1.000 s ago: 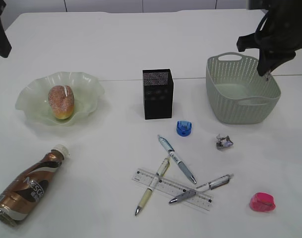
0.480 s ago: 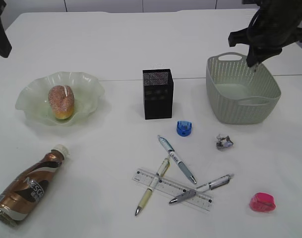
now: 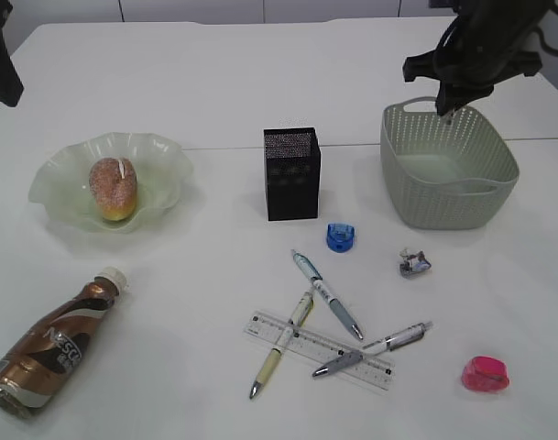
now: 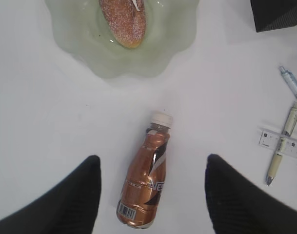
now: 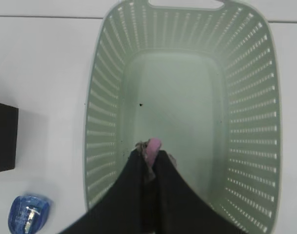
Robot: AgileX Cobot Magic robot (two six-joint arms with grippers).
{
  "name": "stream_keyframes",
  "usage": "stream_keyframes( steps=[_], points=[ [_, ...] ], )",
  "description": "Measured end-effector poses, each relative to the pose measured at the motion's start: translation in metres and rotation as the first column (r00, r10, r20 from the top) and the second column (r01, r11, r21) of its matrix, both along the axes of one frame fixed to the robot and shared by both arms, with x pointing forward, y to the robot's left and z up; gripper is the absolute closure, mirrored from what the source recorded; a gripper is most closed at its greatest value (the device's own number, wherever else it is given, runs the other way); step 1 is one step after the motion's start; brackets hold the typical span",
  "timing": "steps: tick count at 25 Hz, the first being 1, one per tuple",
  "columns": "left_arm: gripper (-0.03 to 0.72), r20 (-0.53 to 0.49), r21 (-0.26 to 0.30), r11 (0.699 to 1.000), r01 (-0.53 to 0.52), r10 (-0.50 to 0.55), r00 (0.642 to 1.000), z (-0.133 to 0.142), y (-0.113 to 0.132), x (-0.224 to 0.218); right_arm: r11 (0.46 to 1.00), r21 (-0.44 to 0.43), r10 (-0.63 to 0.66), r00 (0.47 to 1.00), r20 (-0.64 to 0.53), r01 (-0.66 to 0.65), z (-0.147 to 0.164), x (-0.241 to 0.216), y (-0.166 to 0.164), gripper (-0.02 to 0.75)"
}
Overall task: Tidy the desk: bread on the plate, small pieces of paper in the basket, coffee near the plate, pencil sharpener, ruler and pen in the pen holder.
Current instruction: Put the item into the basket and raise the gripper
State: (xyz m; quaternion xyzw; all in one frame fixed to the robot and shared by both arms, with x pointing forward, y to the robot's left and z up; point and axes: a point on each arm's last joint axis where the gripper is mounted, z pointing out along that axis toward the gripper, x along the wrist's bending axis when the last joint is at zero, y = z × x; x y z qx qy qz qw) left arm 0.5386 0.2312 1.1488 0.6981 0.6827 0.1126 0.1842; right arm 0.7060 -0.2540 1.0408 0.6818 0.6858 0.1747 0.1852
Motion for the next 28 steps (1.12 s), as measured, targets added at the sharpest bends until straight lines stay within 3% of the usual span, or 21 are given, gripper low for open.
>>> stream_keyframes(
  steps=[5,13,15,21,28],
  points=[
    [0.208,-0.001,-0.002,1.0,0.0,0.0,1.0,0.0,0.0,0.0,1.0,-0.023,-0.01,0.999,-0.037,0.009,-0.021,0.008,-0.001,0.71],
    [0.208,-0.001,-0.003,1.0,0.0,0.0,1.0,0.0,0.0,0.0,0.997,-0.049,-0.058,0.998,-0.032,0.056,-0.021,0.008,-0.008,0.677],
    [0.208,-0.001,-0.003,1.0,0.0,0.0,1.0,0.0,0.0,0.0,0.997,-0.049,-0.056,0.998,-0.032,0.055,-0.021,0.008,-0.007,0.612],
    [0.208,-0.001,-0.004,1.0,0.0,0.0,1.0,0.0,0.0,0.0,0.997,-0.043,-0.063,0.998,-0.029,0.062,-0.021,0.008,-0.007,0.288],
    [0.208,-0.001,-0.004,1.0,0.0,0.0,1.0,0.0,0.0,0.0,0.997,-0.042,-0.065,0.997,-0.031,0.064,-0.021,0.008,-0.007,0.244]
  ],
)
